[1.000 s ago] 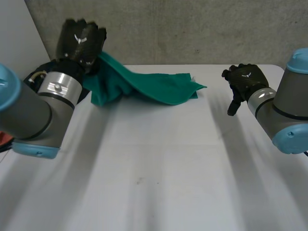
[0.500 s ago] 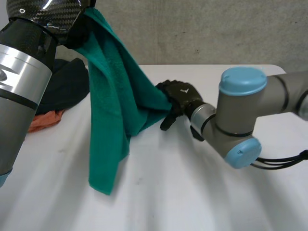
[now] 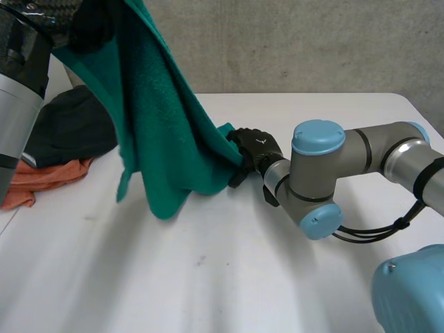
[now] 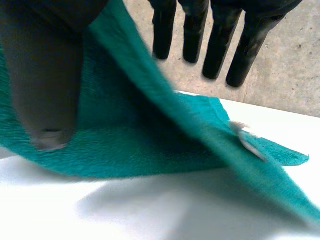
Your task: Fold the laundry.
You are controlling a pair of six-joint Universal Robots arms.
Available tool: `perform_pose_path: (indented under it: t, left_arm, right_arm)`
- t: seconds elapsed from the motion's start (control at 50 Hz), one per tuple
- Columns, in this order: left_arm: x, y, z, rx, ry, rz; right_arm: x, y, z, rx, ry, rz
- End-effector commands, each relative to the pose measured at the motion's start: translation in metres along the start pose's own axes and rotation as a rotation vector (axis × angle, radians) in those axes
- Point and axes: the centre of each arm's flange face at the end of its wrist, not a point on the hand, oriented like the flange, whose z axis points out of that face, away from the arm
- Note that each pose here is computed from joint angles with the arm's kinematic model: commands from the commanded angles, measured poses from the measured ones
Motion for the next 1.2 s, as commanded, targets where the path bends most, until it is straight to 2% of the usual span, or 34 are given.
perform_pose_path:
  t: [0.02,0.08,0.16,0.18,0.26,0.32,0.48,0.56,0.64,0.72,0.78,0.86,0.92,0.94,0.96,1.0,1.02,1.04,1.12,1.2]
  left_arm:
    - [-0.003,-0.005,0.000,0.011,-0.007,0.002]
    - [-0.006,-0.005,0.001,0.015,-0.018,0.010]
    - [-0.013,-0.001,0.004,0.007,-0.040,0.025]
    - [-0.016,0.002,0.004,0.002,-0.048,0.032]
    - [-0.029,0.016,0.007,-0.034,-0.085,0.066]
    - [-0.037,0.031,0.008,-0.077,-0.108,0.085]
    - [-0.030,0.082,-0.001,-0.252,-0.065,0.068]
    - [-0.012,0.118,-0.010,-0.391,0.014,0.026]
    - [0.007,0.161,-0.020,-0.552,0.094,-0.018]
    - [0.022,0.210,-0.017,-0.660,0.141,-0.022]
    - [0.026,0.232,-0.006,-0.669,0.148,-0.004]
    - [0.020,0.256,0.032,-0.596,0.107,0.061]
    - [0.009,0.255,0.062,-0.500,0.050,0.104]
    - [0.000,0.248,0.084,-0.409,-0.001,0.130]
    - [-0.005,0.243,0.095,-0.357,-0.029,0.145]
    - [-0.013,0.228,0.115,-0.248,-0.082,0.174]
    - [-0.023,0.211,0.132,-0.138,-0.143,0.196]
    - [-0.028,0.203,0.138,-0.086,-0.175,0.205]
    - [-0.042,0.160,0.160,0.123,-0.278,0.233]
    - [-0.049,0.138,0.162,0.178,-0.317,0.230]
  right_arm:
    - [0.009,0.000,0.016,0.043,0.026,-0.014]
    - [0.018,-0.009,0.018,0.064,0.055,-0.039]
    - [0.055,-0.040,0.011,0.078,0.147,-0.140]
    - [0.076,-0.062,0.001,0.075,0.195,-0.194]
    - [0.106,-0.122,-0.036,0.087,0.275,-0.329]
    - [0.108,-0.162,-0.067,0.109,0.287,-0.465]
    - [0.067,-0.212,-0.149,0.046,0.254,-0.766]
    - [0.050,-0.208,-0.176,-0.055,0.214,-0.810]
    - [0.050,-0.183,-0.179,-0.197,0.167,-0.804]
    - [0.061,-0.157,-0.165,-0.304,0.160,-0.835]
    - [0.074,-0.141,-0.145,-0.365,0.195,-0.862]
    - [0.094,-0.152,-0.108,-0.261,0.319,-0.907]
    - [0.105,-0.177,-0.079,-0.071,0.422,-0.946]
    - [0.106,-0.187,-0.074,-0.012,0.447,-0.956]
    - [0.108,-0.207,-0.065,0.117,0.495,-0.972]
    - [0.108,-0.229,-0.060,0.256,0.543,-0.981]
    - [0.108,-0.241,-0.058,0.329,0.567,-0.985]
    - [0.106,-0.265,-0.058,0.474,0.613,-0.995]
    - [0.100,-0.305,-0.065,0.729,0.700,-1.014]
    - [0.095,-0.314,-0.071,0.767,0.711,-1.014]
